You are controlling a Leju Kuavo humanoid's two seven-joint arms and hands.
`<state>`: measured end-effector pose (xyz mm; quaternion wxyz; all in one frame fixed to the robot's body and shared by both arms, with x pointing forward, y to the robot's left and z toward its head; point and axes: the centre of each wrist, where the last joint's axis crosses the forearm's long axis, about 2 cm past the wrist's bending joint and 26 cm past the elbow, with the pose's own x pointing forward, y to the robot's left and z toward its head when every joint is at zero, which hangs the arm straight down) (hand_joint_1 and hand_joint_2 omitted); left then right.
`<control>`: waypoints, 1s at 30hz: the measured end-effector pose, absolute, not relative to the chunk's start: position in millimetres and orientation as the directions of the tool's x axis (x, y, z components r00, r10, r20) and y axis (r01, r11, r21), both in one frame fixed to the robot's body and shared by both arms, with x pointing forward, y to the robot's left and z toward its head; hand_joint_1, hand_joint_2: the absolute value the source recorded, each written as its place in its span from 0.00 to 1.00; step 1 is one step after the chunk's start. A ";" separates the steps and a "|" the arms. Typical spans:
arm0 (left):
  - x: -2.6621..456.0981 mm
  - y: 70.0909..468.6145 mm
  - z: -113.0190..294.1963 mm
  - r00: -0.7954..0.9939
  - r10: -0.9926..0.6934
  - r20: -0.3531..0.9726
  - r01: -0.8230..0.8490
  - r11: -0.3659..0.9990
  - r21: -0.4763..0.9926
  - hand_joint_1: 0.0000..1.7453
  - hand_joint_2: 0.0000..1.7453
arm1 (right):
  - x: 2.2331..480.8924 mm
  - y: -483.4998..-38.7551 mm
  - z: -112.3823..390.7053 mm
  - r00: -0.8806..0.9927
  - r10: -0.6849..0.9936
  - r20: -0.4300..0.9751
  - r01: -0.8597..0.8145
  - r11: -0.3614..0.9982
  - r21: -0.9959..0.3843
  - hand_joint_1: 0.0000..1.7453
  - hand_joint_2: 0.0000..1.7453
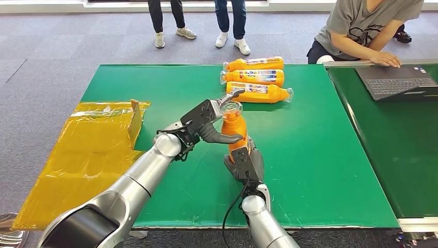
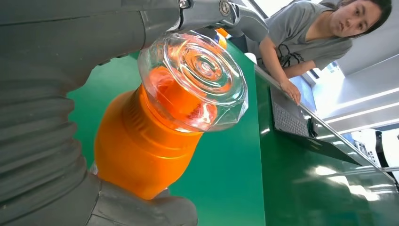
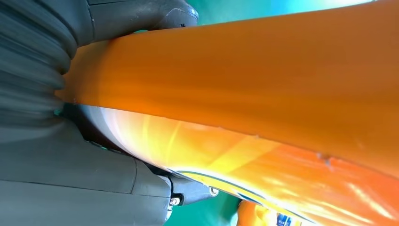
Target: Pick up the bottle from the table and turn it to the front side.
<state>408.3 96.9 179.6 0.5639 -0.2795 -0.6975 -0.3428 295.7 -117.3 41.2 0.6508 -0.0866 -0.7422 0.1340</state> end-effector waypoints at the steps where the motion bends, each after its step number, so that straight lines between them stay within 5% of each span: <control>1: 408.2 96.8 179.6 -0.192 0.009 0.981 0.781 0.606 0.147 0.00 1.00 | 295.5 -117.4 40.9 -0.137 0.305 0.943 -0.045 0.949 -0.313 1.00 1.00; 30: 408.4 98.5 177.0 0.032 0.083 0.996 0.819 0.570 -0.073 0.00 1.00 | 292.2 -118.8 36.7 -0.116 0.318 0.941 -0.043 0.945 -0.325 1.00 1.00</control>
